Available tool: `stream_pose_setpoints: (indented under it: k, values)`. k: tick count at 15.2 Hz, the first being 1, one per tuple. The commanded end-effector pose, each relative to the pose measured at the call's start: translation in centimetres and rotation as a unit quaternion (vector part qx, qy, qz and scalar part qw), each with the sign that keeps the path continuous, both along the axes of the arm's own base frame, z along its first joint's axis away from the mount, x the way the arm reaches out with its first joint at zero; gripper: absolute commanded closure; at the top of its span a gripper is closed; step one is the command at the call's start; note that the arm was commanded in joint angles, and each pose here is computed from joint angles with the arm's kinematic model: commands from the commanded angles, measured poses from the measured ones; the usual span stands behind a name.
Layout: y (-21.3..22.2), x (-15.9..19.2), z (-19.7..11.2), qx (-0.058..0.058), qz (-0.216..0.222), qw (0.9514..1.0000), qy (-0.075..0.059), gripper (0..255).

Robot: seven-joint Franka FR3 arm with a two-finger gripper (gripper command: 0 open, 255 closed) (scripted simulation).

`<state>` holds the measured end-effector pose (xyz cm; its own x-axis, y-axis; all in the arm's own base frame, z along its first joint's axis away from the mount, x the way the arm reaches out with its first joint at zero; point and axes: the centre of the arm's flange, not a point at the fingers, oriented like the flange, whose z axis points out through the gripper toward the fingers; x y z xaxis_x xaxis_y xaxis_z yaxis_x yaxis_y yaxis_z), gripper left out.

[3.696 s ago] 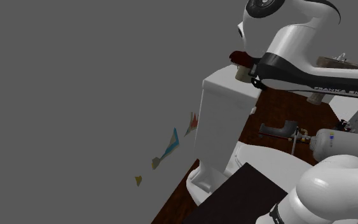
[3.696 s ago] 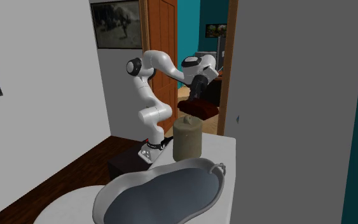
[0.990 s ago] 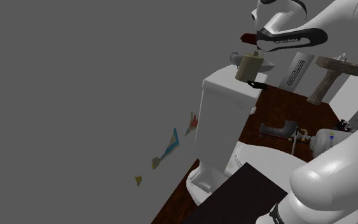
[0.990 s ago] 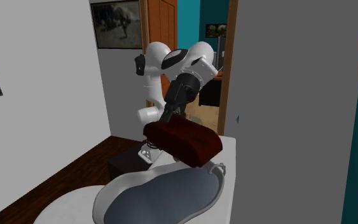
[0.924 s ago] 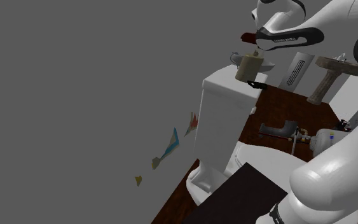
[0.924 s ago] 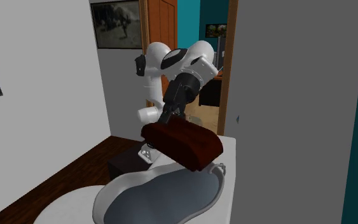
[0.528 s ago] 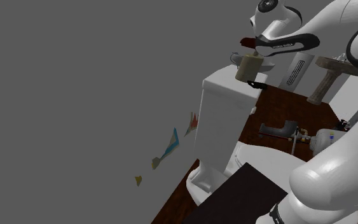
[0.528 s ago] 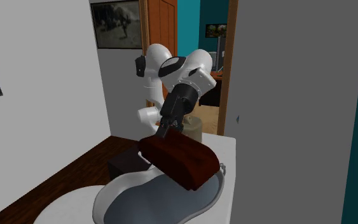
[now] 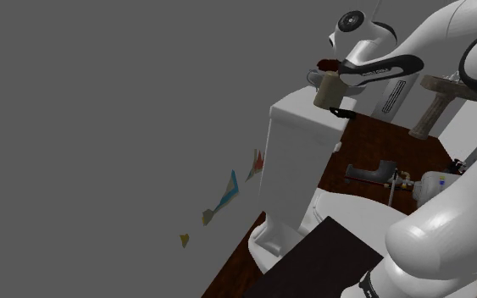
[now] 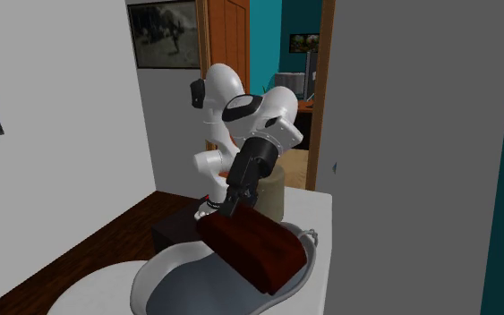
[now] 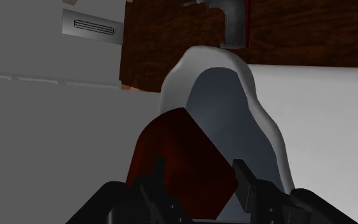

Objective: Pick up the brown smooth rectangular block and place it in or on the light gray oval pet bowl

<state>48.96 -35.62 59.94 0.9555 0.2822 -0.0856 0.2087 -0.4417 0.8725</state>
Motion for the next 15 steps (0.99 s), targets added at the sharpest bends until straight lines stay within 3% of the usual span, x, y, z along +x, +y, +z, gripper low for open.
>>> stream_pose_setpoints:
  k: [1,6,7,12,15]
  values:
    - [0.0,0.0,-0.1,0.000,0.000,1.0000,-0.001,255]
    - [0.0,0.0,-0.1,0.000,0.000,1.0000,-0.001,255]
    - [0.0,0.0,-0.1,0.000,0.000,1.0000,-0.001,0]
    - [0.0,0.0,-0.1,0.000,0.000,1.0000,-0.001,0]
    - [3.4,-0.8,1.8,0.000,0.000,1.0000,-0.001,0]
